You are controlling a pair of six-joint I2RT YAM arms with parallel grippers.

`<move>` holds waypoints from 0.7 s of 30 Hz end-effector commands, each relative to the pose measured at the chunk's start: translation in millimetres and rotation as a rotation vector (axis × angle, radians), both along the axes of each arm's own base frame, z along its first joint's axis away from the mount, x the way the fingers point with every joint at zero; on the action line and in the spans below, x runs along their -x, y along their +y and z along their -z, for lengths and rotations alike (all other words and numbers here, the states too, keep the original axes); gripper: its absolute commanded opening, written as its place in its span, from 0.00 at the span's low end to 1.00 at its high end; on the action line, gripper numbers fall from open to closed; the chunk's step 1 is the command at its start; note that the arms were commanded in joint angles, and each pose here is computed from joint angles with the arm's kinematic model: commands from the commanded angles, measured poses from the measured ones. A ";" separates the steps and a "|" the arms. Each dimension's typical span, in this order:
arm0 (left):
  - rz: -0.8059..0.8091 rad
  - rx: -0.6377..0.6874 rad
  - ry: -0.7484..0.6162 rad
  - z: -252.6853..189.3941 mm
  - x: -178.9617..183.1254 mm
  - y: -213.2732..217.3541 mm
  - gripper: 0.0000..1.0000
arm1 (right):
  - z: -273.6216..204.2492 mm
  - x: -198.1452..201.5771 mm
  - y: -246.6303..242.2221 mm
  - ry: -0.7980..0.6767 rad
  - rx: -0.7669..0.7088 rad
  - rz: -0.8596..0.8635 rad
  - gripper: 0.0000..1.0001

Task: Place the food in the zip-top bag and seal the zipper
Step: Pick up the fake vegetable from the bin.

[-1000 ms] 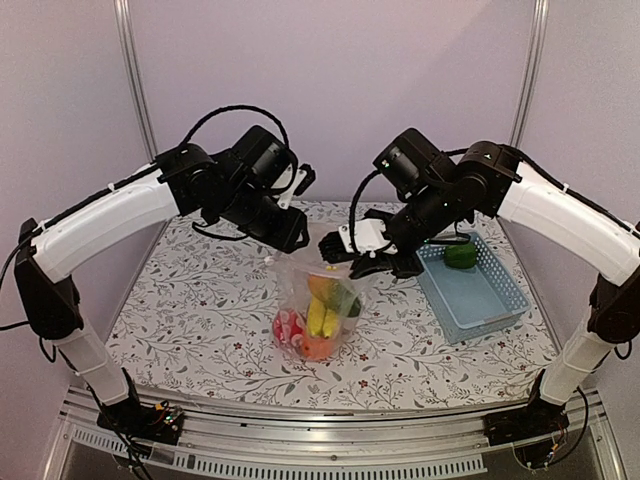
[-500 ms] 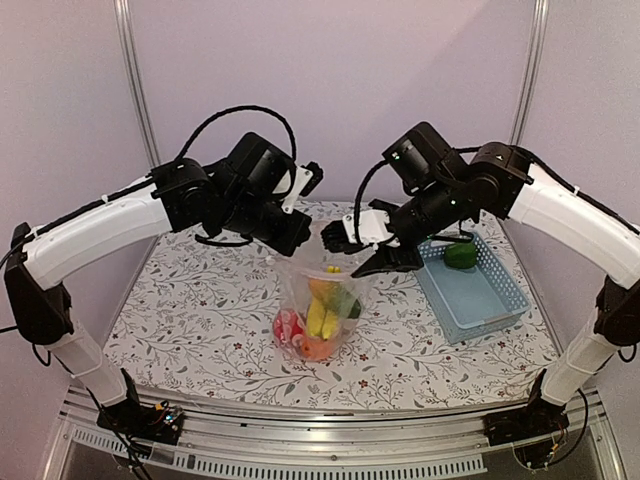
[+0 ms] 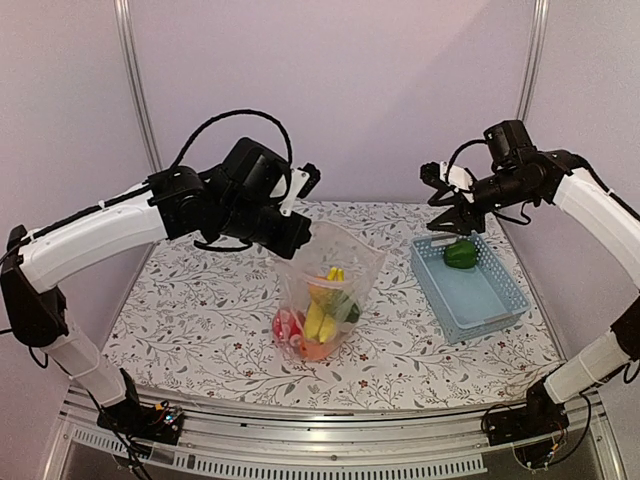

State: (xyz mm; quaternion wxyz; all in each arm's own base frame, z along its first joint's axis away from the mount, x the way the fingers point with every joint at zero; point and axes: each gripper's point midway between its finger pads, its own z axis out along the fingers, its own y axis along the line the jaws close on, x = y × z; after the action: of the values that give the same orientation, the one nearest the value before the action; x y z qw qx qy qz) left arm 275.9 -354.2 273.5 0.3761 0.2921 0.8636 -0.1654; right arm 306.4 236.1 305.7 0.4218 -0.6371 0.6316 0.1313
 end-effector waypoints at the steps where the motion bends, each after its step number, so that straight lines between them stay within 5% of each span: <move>1: 0.010 0.055 -0.004 -8.7 7.2 -2.0 0.01 | 51.6 -46.2 -53.1 0.101 0.041 0.129 0.53; 13: 0.017 0.088 0.007 -13.8 12.8 -3.9 0.02 | 140.0 -129.8 -148.2 0.115 0.353 0.400 0.55; 21: 0.021 0.088 0.003 -15.1 12.5 -4.5 0.02 | 173.2 -165.6 -171.6 0.054 0.507 0.450 0.45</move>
State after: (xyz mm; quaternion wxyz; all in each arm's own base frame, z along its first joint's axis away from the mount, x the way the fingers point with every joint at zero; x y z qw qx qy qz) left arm 269.5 -355.2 275.1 0.3736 0.2830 0.8627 -0.1900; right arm 447.9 79.8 139.8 0.2611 -0.5545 0.7888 -0.0471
